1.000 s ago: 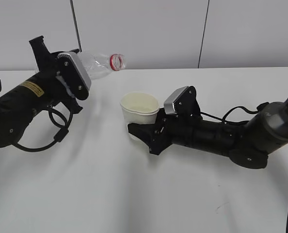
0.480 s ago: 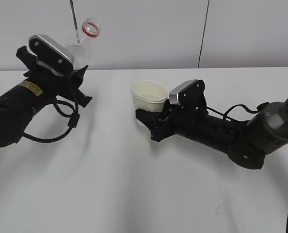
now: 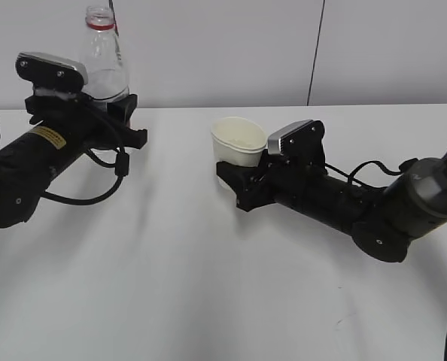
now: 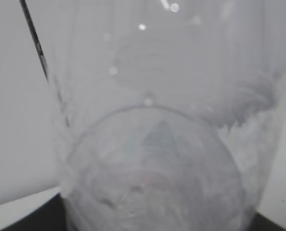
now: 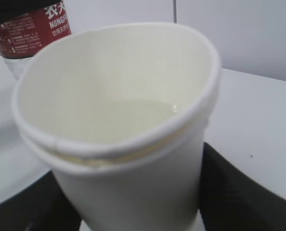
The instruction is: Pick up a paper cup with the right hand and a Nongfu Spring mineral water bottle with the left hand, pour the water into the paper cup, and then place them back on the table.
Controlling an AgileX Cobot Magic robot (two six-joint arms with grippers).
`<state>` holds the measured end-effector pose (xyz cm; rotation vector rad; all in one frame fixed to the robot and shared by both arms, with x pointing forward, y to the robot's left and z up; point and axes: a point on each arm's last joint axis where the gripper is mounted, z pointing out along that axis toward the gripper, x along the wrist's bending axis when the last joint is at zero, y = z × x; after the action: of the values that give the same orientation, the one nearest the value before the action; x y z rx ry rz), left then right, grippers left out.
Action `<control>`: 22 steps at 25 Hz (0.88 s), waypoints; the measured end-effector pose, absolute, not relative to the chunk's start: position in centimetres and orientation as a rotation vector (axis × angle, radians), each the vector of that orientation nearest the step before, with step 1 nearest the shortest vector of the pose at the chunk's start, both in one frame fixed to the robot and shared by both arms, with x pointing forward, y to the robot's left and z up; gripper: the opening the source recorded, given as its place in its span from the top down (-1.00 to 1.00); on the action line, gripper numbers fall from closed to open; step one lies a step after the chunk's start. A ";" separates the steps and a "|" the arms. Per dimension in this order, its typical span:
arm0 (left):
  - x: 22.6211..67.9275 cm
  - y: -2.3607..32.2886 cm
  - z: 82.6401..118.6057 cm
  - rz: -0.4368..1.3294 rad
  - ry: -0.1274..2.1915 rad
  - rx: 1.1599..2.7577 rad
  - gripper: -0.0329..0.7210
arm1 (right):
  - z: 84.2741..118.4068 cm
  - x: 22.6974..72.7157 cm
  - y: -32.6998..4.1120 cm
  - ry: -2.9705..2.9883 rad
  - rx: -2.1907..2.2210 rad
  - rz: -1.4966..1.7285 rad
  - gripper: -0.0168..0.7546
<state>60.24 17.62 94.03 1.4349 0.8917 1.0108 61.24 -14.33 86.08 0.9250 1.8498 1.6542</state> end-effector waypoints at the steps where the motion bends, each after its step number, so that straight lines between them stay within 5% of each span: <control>1: 60.2 17.6 93.9 0.971 0.931 1.416 0.05 | 86.0 61.3 -14.4 1.848 0.937 1.647 -0.27; 22: 60.6 17.7 89.4 0.877 1.060 1.384 0.05 | 85.8 63.2 -18.1 1.604 1.232 1.474 -0.27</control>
<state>60.59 17.75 89.44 1.3835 1.0603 0.8774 63.15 -18.06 85.82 1.2322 1.6042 1.4742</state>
